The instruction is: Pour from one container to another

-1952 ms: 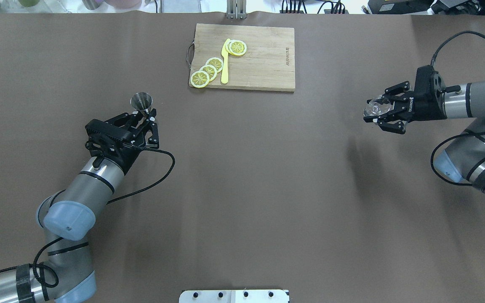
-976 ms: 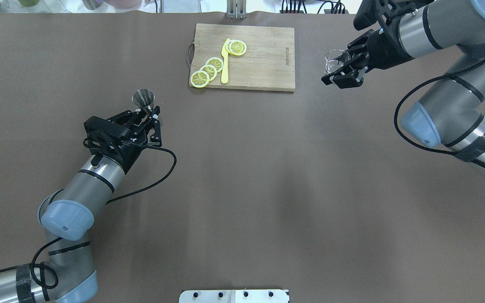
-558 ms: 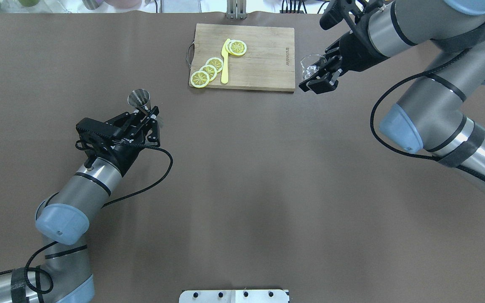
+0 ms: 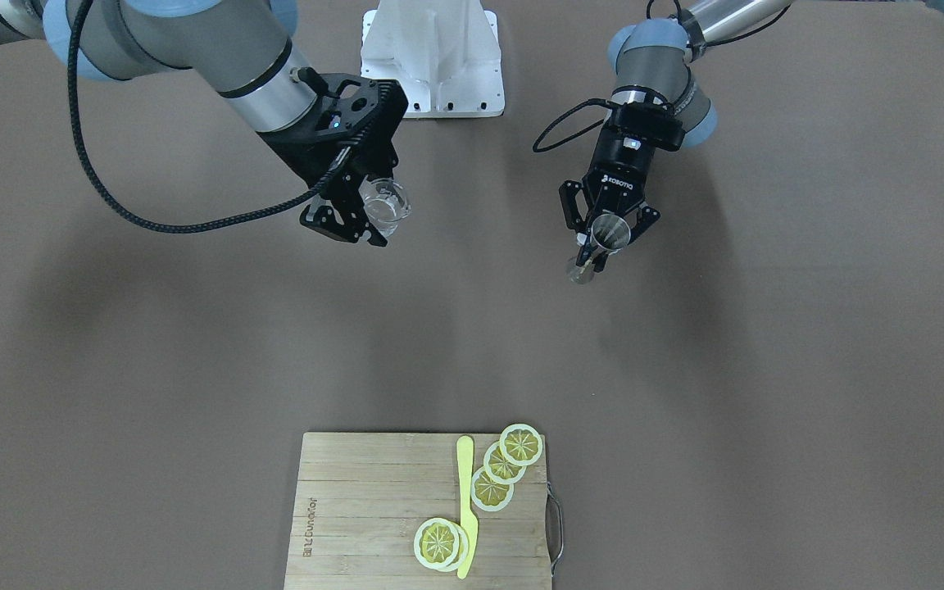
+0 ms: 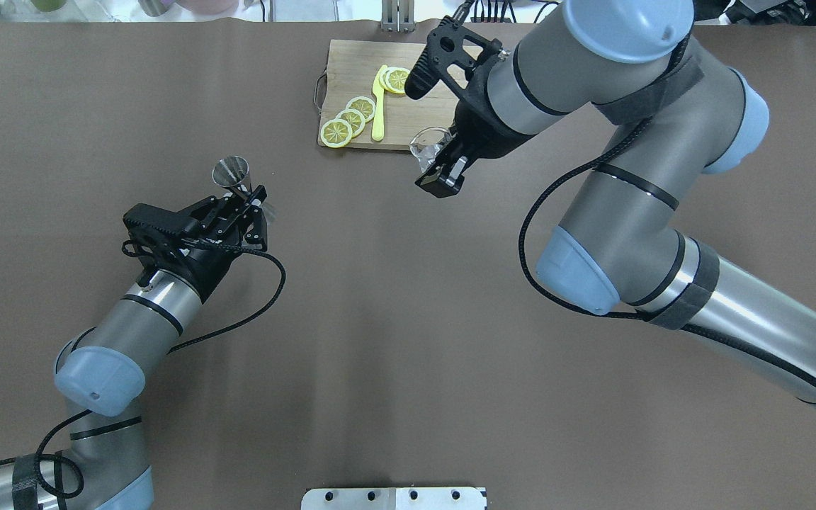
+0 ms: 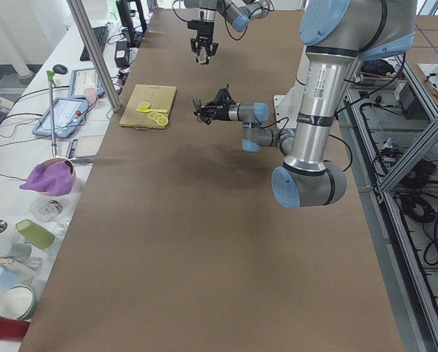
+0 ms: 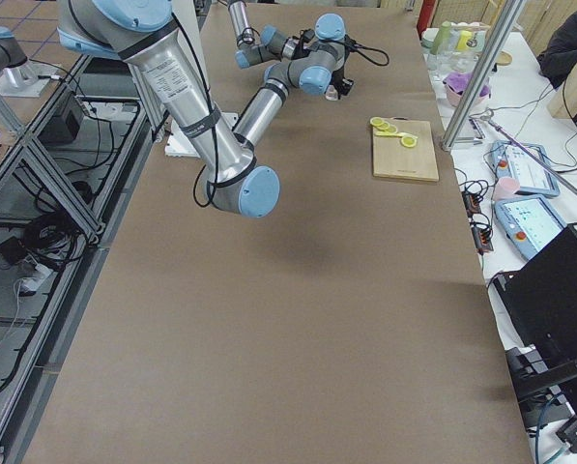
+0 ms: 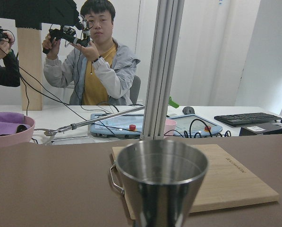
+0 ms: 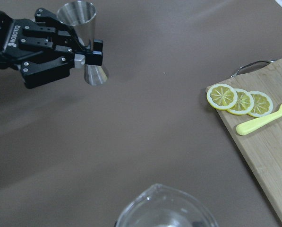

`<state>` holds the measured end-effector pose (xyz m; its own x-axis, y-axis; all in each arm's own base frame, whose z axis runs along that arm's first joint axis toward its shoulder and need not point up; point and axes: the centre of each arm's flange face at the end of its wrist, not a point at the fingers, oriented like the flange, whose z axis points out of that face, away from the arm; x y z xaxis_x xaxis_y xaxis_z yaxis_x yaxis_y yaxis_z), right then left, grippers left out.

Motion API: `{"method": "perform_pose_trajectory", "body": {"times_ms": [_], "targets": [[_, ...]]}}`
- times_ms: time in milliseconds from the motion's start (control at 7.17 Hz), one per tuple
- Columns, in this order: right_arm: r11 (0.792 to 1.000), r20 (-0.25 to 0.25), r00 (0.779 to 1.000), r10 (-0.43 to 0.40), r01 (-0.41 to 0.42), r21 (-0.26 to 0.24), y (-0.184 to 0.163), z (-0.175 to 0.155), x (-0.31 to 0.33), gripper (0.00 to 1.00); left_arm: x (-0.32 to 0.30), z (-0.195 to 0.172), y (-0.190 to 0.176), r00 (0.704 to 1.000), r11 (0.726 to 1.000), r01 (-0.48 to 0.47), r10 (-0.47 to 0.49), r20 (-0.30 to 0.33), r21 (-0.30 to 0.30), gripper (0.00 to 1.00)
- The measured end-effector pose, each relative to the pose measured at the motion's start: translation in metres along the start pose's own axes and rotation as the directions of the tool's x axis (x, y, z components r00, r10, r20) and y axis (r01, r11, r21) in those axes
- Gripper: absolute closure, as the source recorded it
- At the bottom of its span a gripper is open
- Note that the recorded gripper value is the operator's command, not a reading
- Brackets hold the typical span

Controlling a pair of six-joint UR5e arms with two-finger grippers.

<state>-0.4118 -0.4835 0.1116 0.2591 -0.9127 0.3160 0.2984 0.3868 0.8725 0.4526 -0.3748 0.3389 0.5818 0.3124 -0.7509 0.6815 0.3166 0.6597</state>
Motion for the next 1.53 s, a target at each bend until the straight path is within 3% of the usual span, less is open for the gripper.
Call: {"method": "perform_pose_trajectory", "body": {"times_ms": [279, 697, 1533], "targets": [[1.0, 0.023, 1.0, -0.015, 0.015, -0.02, -0.02, 0.008, -0.025, 1.0, -0.003, 0.001, 0.004, 1.0, 1.0, -0.005, 0.005, 0.009, -0.002, 1.0], [0.997, 0.001, 0.999, -0.052, 0.052, -0.065, -0.046, 0.029, -0.044, 1.0, -0.01, 0.003, 0.01, 1.0, 1.0, -0.019, 0.02, 0.022, -0.009, 1.0], [0.995, -0.003, 0.998, -0.064, 0.064, -0.073, -0.059, 0.024, -0.051, 1.0, -0.032, -0.001, 0.029, 0.995, 0.996, -0.081, 0.083, 0.046, -0.049, 1.0]]}}
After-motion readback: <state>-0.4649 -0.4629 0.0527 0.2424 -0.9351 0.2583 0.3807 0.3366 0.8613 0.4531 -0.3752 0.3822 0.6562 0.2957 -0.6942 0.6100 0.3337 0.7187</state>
